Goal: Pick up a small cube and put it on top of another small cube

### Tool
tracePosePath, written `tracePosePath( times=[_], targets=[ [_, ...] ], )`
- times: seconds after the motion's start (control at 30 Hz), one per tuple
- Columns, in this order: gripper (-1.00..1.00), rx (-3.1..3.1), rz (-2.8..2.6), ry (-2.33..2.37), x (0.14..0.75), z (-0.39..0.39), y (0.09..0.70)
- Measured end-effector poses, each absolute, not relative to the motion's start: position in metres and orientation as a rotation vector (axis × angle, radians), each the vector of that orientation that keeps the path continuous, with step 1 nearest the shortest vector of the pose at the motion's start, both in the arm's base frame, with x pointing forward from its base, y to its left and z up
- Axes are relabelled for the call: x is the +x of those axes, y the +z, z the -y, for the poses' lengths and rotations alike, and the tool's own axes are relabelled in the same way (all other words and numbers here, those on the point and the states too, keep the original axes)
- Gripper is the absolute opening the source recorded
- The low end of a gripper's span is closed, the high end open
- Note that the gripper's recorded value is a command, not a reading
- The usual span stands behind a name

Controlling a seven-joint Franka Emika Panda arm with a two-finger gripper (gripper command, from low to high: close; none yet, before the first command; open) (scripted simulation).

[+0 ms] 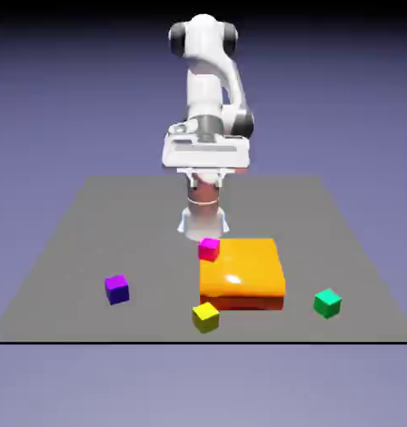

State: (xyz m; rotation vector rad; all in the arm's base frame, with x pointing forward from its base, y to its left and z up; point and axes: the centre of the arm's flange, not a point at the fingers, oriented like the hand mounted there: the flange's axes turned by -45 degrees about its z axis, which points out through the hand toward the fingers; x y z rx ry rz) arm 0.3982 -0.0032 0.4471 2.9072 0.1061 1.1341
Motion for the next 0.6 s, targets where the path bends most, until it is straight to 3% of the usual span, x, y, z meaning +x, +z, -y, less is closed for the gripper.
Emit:
tracePosePath(
  times=[0.3, 0.6],
  targets=[
    [0.0, 3.02, -0.309, 0.516, 0.445, 0.07, 0.349],
    [0.0, 3.008, -0.515, -0.13, 0.45, 0.152, 0.246]
  ],
)
